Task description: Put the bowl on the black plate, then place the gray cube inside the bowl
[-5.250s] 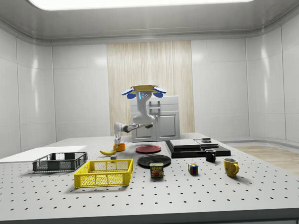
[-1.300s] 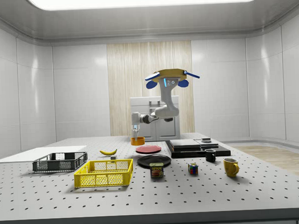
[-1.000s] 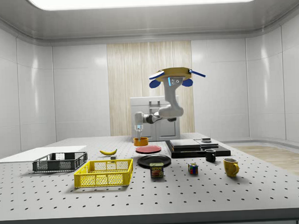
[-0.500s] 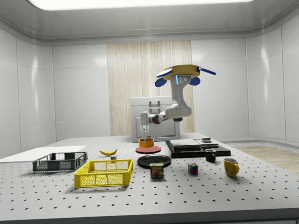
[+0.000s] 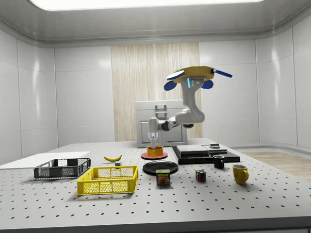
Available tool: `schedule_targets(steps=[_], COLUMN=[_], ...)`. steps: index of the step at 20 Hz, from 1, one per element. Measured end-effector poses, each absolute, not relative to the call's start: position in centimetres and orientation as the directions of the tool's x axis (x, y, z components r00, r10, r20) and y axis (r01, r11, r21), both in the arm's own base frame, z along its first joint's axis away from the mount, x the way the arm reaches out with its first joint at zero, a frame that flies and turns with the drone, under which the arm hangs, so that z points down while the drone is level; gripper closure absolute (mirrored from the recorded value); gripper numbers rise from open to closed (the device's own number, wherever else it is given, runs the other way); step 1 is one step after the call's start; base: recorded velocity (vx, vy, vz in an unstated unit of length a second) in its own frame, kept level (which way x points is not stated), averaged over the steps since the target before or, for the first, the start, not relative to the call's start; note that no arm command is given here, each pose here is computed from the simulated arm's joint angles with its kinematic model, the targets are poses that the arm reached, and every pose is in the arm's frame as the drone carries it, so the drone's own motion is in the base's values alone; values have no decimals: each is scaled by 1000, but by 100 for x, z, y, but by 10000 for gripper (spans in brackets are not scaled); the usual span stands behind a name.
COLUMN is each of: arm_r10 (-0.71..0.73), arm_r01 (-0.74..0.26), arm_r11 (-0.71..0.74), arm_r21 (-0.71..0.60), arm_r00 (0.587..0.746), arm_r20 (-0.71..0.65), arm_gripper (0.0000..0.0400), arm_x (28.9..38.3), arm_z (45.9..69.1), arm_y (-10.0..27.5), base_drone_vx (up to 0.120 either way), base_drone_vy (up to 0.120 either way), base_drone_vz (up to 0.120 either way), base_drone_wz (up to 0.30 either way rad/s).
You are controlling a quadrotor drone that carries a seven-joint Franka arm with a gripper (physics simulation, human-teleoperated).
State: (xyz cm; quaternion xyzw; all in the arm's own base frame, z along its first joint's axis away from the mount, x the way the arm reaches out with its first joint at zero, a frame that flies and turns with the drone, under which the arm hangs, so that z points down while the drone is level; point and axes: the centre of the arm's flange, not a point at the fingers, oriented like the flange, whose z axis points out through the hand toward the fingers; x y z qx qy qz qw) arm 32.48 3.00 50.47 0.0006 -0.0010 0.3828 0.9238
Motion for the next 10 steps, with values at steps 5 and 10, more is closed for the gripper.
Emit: schedule_targets(steps=[5,10], arm_r10=[707,707], arm_r01=[-707,-707], arm_r11=[707,707], arm_r21=[0,0], arm_r00=[707,707], arm_r20=[2,2], arm_gripper=[300,300], arm_x=[3248,3248], arm_z=[5047,5047], arm_y=[300,300], base_drone_vx=[-24,-56], base_drone_vy=[120,8], base_drone_vz=[-56,0], base_drone_wz=[0,0])
